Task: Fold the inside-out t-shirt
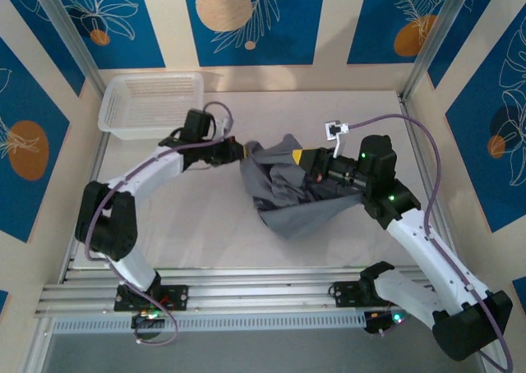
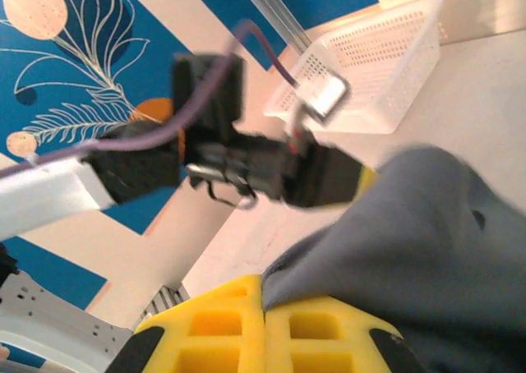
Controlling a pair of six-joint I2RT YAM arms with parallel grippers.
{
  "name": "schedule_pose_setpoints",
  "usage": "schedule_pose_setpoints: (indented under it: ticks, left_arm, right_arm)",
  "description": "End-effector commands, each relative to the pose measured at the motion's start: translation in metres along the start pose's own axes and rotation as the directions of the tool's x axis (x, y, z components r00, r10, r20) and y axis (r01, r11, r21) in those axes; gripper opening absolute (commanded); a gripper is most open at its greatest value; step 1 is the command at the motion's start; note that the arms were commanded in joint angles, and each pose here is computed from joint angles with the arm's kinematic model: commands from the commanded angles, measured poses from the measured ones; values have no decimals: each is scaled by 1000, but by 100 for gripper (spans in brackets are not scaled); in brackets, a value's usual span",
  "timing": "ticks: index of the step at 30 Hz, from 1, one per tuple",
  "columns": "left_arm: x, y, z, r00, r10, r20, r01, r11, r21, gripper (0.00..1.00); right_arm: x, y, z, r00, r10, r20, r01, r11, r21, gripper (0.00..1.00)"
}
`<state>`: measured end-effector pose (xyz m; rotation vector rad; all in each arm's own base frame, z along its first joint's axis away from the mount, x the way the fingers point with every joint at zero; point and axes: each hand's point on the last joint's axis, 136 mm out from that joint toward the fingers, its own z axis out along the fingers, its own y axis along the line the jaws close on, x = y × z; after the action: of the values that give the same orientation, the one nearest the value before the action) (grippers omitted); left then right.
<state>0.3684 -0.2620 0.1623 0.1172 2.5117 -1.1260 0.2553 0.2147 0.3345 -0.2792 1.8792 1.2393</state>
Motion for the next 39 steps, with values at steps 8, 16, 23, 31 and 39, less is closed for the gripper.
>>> schedule_pose_setpoints:
  ticks: [8,16,23,31,39]
  left_arm:
    - [-5,-1,-60,981,97,165,-80,992,-101,49]
    - [51,-122,-30,857,509,79,-513,857,44,67]
    - [55,-117,11,790,610,62,-612,783,105,83]
    - [37,-137,16,796,596,109,-606,782,146,43]
    - [-11,-210,-111,942,223,252,-324,800,505,0]
  right_arm:
    - [-43,11,-27,977,-36,211,26,998,51,0]
    - [-42,17,-17,979,-3,206,10,999,-36,0]
    - [-39,43,-18,989,-25,148,42,993,-114,0]
    - [-27,18,-14,992,3,129,0,1000,-27,0]
    - [3,-143,-18,998,-48,-45,65,849,525,0]
